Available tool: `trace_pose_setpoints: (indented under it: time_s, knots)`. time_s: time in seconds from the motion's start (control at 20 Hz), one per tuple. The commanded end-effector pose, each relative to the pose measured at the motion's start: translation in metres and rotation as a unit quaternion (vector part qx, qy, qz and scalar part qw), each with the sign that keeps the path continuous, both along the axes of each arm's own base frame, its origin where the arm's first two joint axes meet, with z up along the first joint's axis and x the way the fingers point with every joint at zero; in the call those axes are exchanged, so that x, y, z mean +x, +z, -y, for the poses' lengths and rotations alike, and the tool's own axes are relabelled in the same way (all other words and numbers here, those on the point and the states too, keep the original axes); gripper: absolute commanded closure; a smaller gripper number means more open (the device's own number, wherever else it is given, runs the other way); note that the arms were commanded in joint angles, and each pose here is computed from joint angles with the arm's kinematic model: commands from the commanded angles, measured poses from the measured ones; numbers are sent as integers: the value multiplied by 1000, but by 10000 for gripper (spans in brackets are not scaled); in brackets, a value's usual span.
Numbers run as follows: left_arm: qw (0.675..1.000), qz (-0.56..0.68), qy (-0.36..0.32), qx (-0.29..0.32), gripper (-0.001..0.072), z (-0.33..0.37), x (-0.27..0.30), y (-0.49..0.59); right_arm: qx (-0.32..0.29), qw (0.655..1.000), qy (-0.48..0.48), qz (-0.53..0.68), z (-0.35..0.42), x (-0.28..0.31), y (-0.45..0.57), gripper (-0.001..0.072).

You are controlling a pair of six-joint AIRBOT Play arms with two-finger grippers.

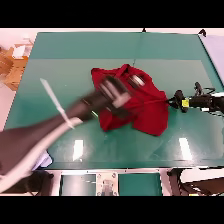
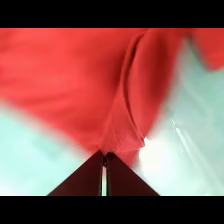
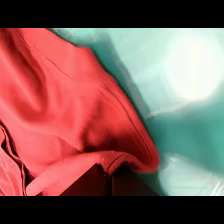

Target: Fold the shirts.

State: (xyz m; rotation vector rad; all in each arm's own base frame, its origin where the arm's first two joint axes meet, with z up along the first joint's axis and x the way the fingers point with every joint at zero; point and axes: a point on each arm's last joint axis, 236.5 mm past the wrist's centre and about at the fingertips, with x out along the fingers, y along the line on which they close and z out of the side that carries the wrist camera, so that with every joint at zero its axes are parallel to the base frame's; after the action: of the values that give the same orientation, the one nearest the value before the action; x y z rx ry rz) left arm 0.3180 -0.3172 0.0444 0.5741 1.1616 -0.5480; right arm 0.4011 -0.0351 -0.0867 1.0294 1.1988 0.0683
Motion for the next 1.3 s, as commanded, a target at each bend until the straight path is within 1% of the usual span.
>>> trace_pose_setpoints:
  time_s: [0.0,0.1,0.2,0.4,0.55,0.6,0.65,0.7,0.75,0.85,0.95,1.1,1.25]
  knots:
    - [990,-39,90,-98,685,-67,21,55,12,1000,-13,-6,13,-7,2,697]
    - [977,-120,129,-121,685,-109,16,38,11,1000,-7,-11,12,-11,1,697]
    - [957,-193,165,-144,685,-136,6,3,14,1000,-3,-17,9,-15,-2,697]
    - [915,-292,241,-140,685,-189,-33,-68,19,999,5,-32,2,-28,-13,697]
    - [887,-331,253,-201,684,-176,-51,-90,18,999,4,-33,2,-30,-15,697]
    - [885,-336,247,-207,683,-173,-56,-95,19,999,4,-33,2,-30,-15,697]
    - [883,-342,249,-206,612,-173,-60,-98,19,999,4,-33,2,-30,-15,697]
    - [885,-344,247,-195,214,-178,-63,-99,20,999,5,-34,1,-30,-15,697]
    - [888,-344,244,-185,-13,-182,-64,-99,21,999,6,-34,1,-30,-15,697]
    - [903,-327,237,-147,-12,-199,-59,-100,26,999,10,-36,-2,-32,-14,697]
    - [924,-284,232,-105,-10,-222,-41,-98,27,999,12,-37,-3,-33,-14,697]
    - [940,-227,231,-103,-2,-229,-10,-106,28,999,13,-38,-3,-33,-13,697]
    - [934,-266,208,-115,-2,-217,-13,-136,29,999,14,-38,-4,-34,-13,696]
